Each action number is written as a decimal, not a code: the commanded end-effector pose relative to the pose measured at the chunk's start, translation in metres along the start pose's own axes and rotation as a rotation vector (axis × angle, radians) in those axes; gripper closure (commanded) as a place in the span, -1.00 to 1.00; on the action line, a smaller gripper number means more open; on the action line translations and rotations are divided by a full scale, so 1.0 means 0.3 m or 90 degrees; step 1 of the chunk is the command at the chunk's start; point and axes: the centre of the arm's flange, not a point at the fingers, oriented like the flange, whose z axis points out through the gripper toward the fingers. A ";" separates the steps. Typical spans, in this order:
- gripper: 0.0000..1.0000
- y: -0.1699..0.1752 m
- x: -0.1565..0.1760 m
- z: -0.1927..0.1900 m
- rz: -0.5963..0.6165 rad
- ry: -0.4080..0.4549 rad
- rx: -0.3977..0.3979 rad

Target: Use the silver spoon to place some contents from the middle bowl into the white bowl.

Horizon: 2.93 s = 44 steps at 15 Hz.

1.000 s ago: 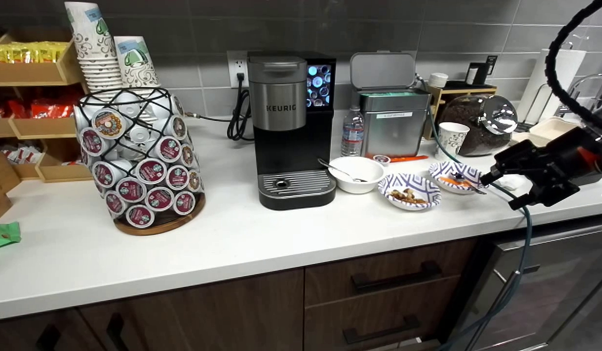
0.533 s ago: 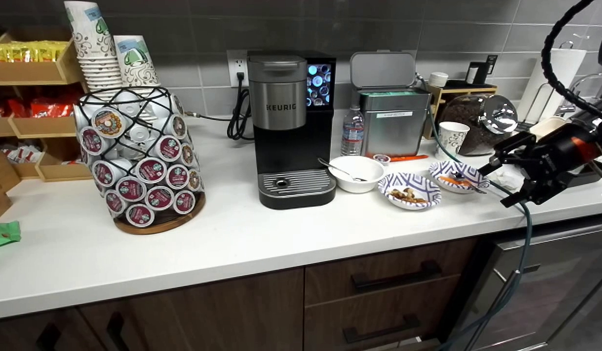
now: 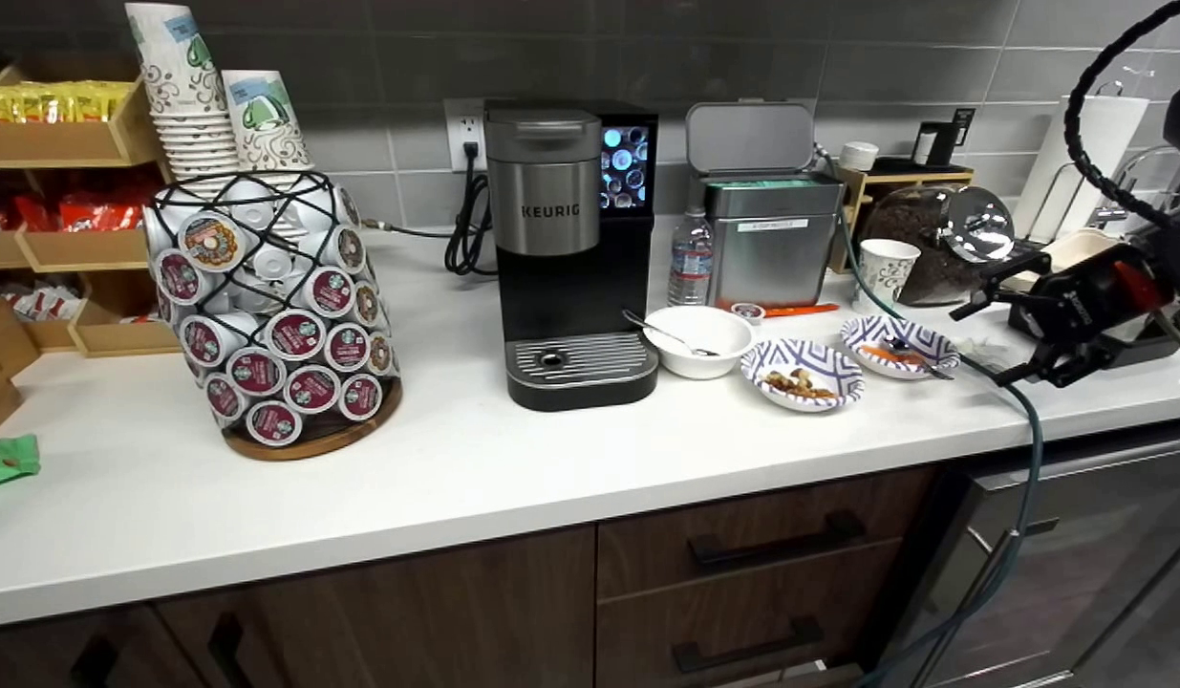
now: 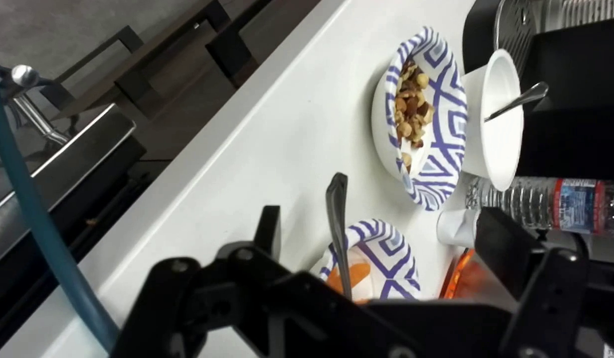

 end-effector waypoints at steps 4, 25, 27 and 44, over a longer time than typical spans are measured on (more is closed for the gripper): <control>-1.00 0.073 -0.041 -0.005 0.144 0.020 0.066; -1.00 0.123 -0.049 0.148 0.205 0.182 0.190; -1.00 0.126 -0.049 0.165 0.203 0.178 0.185; 0.98 0.116 -0.065 0.248 0.201 0.159 0.192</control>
